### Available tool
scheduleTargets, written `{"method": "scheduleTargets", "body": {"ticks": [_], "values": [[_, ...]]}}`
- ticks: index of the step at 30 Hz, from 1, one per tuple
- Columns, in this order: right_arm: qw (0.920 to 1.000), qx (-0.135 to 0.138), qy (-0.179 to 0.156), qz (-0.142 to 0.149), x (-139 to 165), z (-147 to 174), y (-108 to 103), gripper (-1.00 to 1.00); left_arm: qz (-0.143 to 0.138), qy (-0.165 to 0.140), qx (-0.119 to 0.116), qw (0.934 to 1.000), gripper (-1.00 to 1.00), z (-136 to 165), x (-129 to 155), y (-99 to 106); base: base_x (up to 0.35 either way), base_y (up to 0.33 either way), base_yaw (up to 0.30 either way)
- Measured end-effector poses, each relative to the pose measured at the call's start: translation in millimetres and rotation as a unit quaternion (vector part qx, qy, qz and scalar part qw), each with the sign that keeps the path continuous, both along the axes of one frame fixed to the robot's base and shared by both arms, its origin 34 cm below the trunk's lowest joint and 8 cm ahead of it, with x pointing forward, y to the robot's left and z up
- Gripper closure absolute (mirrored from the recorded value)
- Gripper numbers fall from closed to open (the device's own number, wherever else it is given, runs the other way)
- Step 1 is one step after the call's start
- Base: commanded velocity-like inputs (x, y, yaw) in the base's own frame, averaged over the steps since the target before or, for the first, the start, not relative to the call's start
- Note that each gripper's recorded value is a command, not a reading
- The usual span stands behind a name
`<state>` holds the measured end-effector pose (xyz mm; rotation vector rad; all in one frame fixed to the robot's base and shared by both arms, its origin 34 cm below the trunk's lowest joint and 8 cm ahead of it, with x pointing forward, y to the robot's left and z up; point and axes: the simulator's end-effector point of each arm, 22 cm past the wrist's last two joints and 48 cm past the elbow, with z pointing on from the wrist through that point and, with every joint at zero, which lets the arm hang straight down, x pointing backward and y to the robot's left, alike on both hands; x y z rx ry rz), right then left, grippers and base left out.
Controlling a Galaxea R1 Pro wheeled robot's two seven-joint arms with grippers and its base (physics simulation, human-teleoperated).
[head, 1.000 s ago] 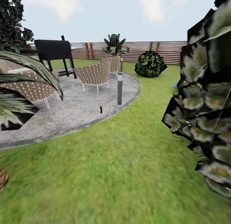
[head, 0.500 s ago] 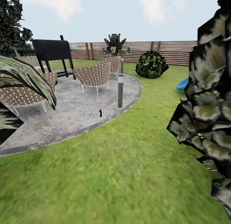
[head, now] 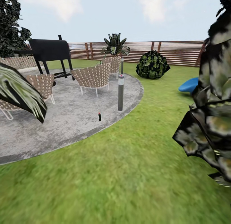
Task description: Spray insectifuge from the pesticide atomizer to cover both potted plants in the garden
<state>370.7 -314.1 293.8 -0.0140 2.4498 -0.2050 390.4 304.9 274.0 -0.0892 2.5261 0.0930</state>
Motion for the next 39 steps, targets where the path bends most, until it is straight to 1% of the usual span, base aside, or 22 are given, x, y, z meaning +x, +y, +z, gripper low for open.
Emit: {"method": "scheduleTargets", "body": {"ticks": [39], "values": [[1.0000,-0.001,0.000,0.000,-0.3,-0.1,-0.1,-1.00,0.000,0.000,0.000,1.0000,-1.00,0.0,0.0,0.0,0.339,0.000,0.000]]}}
